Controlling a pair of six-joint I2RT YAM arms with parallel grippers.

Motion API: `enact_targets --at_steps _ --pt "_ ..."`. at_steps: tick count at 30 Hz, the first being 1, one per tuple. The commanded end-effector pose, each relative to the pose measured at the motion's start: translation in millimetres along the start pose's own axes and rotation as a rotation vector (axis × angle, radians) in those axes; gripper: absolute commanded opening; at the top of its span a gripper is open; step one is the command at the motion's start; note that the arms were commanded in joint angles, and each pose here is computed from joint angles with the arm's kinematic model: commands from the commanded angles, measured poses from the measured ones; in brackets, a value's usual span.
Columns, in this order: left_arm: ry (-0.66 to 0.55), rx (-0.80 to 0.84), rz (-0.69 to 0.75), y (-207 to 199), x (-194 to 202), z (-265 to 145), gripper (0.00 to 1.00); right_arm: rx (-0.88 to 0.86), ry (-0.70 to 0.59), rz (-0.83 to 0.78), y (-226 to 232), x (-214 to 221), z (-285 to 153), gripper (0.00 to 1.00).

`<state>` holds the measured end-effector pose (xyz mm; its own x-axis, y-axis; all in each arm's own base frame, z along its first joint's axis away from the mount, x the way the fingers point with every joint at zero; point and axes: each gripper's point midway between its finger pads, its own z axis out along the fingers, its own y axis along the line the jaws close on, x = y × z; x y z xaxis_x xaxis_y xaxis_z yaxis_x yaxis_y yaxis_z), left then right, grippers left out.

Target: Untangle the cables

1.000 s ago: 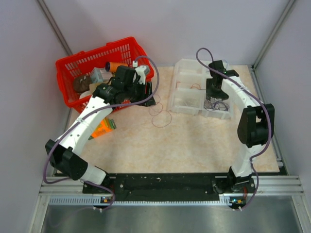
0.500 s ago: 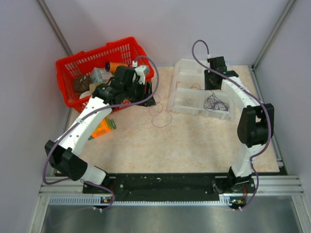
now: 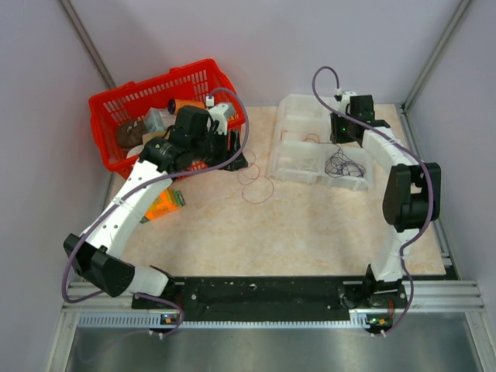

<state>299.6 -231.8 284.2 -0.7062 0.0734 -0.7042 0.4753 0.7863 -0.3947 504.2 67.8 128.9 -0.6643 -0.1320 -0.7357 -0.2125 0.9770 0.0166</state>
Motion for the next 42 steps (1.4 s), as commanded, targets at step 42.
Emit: enact_targets --at_steps 42 --pt "-0.051 0.07 0.014 -13.0 -9.9 -5.8 0.64 -0.106 -0.053 -0.085 15.7 -13.9 -19.8 0.0"
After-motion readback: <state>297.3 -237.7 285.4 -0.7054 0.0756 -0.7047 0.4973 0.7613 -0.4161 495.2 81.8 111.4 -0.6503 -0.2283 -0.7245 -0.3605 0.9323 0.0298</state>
